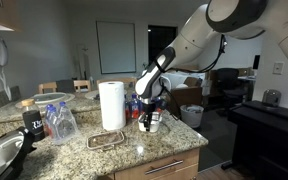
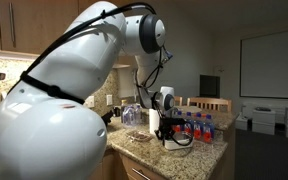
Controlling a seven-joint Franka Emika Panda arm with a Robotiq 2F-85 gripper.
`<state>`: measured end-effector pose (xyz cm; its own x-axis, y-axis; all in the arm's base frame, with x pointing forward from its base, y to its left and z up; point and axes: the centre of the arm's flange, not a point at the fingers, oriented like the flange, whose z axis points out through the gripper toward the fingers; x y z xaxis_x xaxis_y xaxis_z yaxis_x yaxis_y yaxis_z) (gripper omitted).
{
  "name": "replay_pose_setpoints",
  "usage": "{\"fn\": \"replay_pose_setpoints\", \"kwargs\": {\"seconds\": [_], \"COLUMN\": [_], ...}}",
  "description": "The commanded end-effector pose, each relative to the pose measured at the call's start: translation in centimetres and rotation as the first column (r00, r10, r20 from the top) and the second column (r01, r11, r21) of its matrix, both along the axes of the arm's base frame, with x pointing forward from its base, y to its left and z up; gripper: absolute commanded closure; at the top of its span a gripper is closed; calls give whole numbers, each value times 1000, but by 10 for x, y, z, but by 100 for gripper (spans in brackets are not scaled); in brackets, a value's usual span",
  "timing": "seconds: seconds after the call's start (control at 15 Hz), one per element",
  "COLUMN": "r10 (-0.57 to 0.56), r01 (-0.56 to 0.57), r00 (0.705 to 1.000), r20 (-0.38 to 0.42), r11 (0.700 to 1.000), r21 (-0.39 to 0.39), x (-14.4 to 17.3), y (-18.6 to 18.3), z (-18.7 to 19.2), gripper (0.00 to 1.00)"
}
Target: Put the container on top of the lid
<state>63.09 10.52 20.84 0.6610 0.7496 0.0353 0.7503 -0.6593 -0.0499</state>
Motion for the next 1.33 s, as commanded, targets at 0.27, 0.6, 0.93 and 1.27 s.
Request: {"fn": "replay_pose_setpoints", "kwargs": {"seconds": [0.27,0.6,0.93,1.27], "r10": [-140,-210,-269,-249], "r01": [140,210,280,264], "r00": [987,969,949,958], "r20": [79,134,163,143], "r11": [990,978,959,960], "r21": [9,16,-48,-96], "x": [-29,-48,-60,-62], "y": [2,9,22,39], "z": [-2,3,13,20], "gripper": [95,95,95,95]}}
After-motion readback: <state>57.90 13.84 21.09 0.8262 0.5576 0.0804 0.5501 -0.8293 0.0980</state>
